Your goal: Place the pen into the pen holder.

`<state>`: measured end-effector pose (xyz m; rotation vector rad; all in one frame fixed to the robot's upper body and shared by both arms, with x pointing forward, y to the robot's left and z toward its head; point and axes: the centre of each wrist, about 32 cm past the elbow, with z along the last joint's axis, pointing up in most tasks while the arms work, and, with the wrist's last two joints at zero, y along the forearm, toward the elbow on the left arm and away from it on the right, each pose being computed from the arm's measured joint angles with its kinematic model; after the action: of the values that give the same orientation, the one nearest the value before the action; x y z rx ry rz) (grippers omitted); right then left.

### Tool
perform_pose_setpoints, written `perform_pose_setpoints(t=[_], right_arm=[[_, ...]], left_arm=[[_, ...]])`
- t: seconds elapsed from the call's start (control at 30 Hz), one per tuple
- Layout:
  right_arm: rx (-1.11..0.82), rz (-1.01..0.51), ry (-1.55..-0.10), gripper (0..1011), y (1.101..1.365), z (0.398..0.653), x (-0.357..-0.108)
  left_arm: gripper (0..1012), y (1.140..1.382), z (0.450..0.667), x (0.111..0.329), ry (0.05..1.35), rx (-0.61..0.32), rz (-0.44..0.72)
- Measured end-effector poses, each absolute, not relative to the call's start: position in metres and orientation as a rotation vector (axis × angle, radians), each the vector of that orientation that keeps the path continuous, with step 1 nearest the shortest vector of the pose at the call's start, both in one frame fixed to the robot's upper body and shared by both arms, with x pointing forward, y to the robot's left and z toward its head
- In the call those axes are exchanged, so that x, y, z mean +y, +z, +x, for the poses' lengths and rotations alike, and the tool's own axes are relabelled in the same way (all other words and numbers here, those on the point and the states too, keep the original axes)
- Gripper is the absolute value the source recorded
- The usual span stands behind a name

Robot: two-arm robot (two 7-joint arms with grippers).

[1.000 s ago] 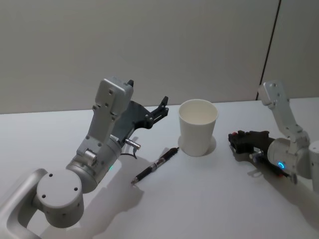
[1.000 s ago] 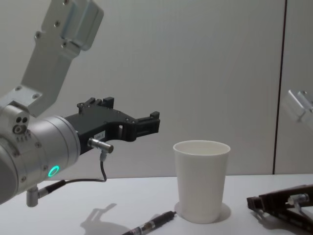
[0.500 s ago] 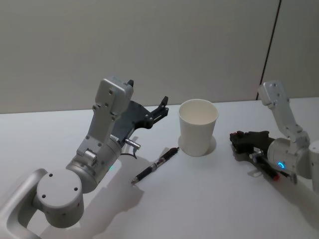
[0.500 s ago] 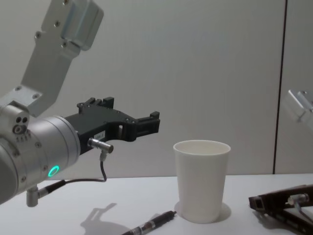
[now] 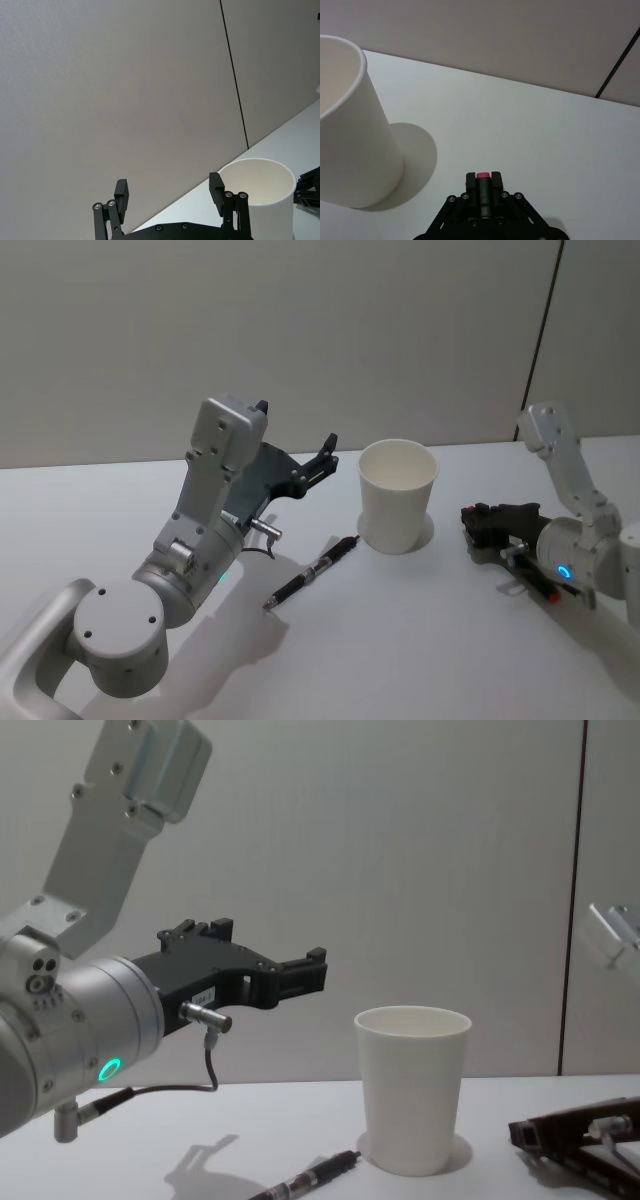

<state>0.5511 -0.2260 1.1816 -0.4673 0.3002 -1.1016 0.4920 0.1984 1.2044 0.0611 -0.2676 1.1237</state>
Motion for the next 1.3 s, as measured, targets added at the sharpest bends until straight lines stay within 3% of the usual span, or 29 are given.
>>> perform_pose_setpoints(t=[0.63, 1.3], right_arm=[[0.24, -0.389, -1.095, 168, 1.185, 0.553, -0.216], [0.016, -0.131, -1.127, 168, 1.231, 0.56, -0.212]], left_arm=[[1001, 1.204, 0.492, 0.198, 1.124, -0.268, 0.061], [1001, 1.204, 0.492, 0.198, 1.124, -0.268, 0.061]])
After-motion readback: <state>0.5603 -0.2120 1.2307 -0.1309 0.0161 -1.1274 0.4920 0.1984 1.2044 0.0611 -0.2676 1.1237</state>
